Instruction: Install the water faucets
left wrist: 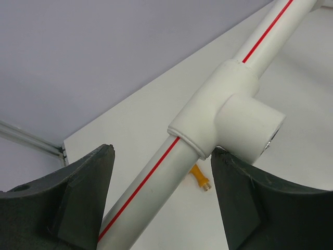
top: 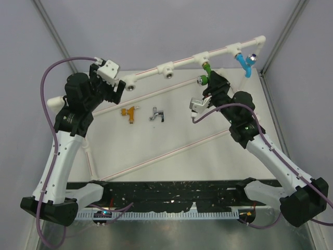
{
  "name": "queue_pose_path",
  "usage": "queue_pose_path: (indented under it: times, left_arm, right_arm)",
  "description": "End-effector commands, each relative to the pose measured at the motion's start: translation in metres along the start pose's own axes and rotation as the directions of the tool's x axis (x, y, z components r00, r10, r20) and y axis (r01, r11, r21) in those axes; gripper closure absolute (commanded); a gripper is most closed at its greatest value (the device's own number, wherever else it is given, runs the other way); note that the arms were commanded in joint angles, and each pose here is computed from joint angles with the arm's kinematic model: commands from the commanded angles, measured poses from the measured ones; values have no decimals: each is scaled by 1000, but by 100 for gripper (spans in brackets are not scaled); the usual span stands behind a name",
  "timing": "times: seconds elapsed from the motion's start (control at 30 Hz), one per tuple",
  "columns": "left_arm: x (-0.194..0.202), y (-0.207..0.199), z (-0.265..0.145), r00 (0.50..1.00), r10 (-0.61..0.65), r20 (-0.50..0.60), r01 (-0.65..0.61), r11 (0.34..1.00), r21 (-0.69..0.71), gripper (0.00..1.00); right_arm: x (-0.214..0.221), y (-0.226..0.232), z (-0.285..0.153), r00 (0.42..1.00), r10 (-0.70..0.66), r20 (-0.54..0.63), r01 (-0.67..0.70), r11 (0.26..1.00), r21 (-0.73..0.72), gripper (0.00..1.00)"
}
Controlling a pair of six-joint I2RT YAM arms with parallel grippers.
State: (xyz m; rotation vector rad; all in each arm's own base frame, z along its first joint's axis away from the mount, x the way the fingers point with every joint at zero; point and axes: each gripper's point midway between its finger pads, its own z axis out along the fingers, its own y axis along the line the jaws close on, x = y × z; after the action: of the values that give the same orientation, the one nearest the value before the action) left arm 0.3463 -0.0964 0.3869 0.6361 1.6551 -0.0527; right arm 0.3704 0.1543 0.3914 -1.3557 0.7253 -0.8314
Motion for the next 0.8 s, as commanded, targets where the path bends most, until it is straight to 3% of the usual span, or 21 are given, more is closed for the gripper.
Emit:
queue_pose_path:
  times: [0.0,0.43,0.57,0.77]
  left_arm:
    - [62,-36,1,969,-121,-215,143,985,91,23]
    - [66,-40,6,966,-137,-220,162,982,101,24]
    - [69,-40,9,964,-136,-227,162,982,100,24]
    - [70,-40,12,964,-137,-226,164,981,104,24]
  right_arm:
    - [4,-7,4,999,-4,-38,1,998,-57,95]
    - [5,-1,14,975,217,-56,-220,974,-56,95]
    - [1,6,19,937,346,-42,-348,936,-44,95]
    - [-12,3,22,829,559,30,-559,829,-14,95]
